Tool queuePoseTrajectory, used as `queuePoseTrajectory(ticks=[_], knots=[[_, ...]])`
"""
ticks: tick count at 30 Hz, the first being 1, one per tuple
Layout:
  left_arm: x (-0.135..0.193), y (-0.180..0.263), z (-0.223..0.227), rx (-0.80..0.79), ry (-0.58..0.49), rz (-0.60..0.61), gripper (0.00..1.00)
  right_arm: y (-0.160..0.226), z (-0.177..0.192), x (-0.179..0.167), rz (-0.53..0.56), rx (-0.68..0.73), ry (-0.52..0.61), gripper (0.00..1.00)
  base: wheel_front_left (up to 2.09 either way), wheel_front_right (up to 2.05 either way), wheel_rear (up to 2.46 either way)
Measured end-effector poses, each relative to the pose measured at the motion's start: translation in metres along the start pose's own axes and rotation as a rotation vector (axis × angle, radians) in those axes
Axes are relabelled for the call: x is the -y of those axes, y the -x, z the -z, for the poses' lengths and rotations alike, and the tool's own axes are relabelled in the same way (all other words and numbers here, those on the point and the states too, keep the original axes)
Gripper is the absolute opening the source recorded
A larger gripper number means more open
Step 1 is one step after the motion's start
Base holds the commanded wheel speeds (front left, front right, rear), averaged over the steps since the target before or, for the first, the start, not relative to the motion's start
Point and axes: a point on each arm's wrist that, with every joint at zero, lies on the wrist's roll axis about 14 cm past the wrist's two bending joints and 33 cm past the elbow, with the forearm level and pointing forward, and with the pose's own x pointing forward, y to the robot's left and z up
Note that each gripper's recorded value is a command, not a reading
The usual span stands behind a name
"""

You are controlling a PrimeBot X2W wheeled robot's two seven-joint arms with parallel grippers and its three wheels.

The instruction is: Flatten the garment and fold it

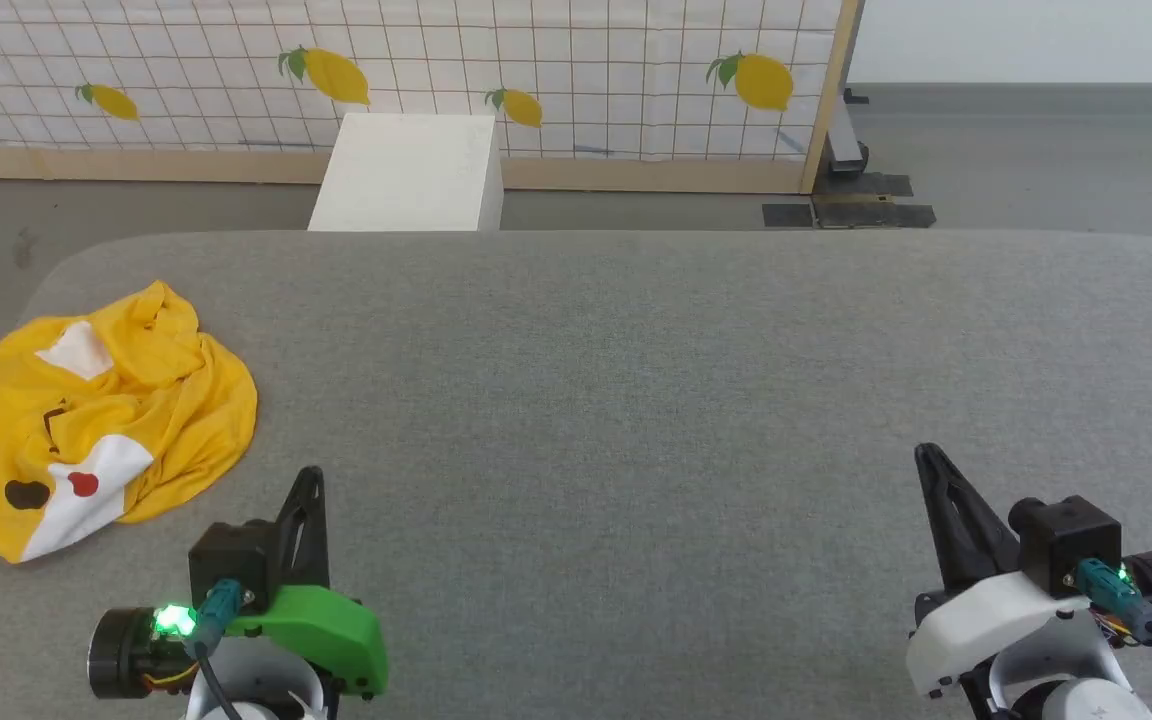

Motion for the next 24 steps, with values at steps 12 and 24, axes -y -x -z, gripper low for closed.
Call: queuePoseTrajectory(ticks=[12, 24], knots=[[0.0, 0.0, 0.0, 0.0, 0.0, 0.0, 0.0, 0.0, 0.0, 0.0, 0.0, 0.0, 0.0, 0.0, 0.0, 0.0, 0.0], [0.0001, 0.0, -0.0001, 0.0, 0.0, 0.0, 0.0, 0.0, 0.0, 0.0, 0.0, 0.0, 0.0, 0.0, 0.0, 0.0, 0.0]])
